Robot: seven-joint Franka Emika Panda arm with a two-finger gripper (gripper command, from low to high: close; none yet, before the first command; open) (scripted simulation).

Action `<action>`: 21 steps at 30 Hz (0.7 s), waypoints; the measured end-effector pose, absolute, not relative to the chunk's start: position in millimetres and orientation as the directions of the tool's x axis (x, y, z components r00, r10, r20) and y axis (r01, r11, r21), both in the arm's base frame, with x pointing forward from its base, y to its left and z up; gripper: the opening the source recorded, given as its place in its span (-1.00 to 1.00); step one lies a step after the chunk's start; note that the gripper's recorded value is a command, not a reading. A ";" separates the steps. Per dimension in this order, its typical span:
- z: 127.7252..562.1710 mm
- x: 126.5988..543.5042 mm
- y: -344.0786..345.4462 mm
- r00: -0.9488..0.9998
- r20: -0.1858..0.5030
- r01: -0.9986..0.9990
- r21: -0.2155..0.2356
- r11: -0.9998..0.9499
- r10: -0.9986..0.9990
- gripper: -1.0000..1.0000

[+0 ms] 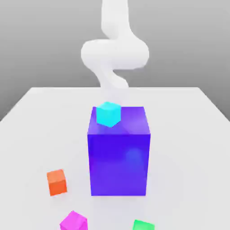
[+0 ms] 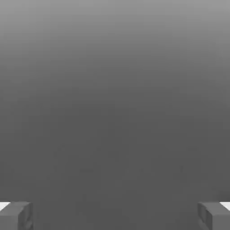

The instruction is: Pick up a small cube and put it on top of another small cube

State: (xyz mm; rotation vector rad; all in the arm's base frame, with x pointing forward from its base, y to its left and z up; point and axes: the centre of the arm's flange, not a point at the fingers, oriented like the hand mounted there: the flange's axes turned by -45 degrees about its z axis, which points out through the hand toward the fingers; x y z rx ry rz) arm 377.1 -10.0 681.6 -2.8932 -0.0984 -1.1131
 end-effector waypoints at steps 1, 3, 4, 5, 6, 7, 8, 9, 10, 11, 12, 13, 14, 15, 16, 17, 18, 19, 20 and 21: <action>668.1 389.9 -13.5 0.756 0.651 0.108 -0.017 -0.994 0.071 0.00; 641.0 413.0 -19.3 0.780 0.614 0.172 -0.024 -0.985 0.121 0.00; 627.1 423.6 -21.7 0.790 0.596 0.202 -0.027 -0.979 0.146 0.00; 612.9 433.8 -23.8 0.798 0.578 0.232 -0.031 -0.972 0.171 0.00; 598.3 443.5 -25.6 0.804 0.561 0.260 -0.035 -0.965 0.196 0.00; 583.5 452.6 -27.3 0.810 0.544 0.288 -0.039 -0.957 0.221 0.00; 568.4 461.2 -28.8 0.814 0.527 0.314 -0.043 -0.948 0.246 0.00; 553.1 469.3 -30.2 0.816 0.510 0.340 -0.047 -0.939 0.270 0.00; 537.6 476.9 -31.5 0.818 0.494 0.365 -0.050 -0.930 0.294 0.00; 521.9 483.8 -32.7 0.819 0.478 0.389 -0.053 -0.920 0.318 0.00; 506.1 490.3 -33.8 0.818 0.461 0.412 -0.056 -0.909 0.343 0.00; 490.3 496.1 -34.9 0.817 0.446 0.435 -0.059 -0.898 0.366 0.00; 474.3 501.4 -36.0 0.814 0.430 0.457 -0.061 -0.887 0.390 0.00; 458.4 506.1 -37.2 0.811 0.414 0.479 -0.063 -0.876 0.414 0.00; 442.6 510.2 -38.4 0.807 0.398 0.500 -0.064 -0.864 0.437 0.00; 426.8 513.8 -39.7 0.802 0.382 0.520 -0.065 -0.852 0.460 0.00; 411.2 516.8 -41.1 0.796 0.366 0.540 -0.065 -0.839 0.483 0.00; 395.7 519.4 -42.4 0.789 0.349 0.559 -0.065 -0.826 0.506 0.00; 380.4 521.4 -44.2 0.781 0.333 0.578 -0.065 -0.813 0.529 0.00; 365.4 522.8 -45.9 0.772 0.316 0.597 -0.063 -0.800 0.551 0.00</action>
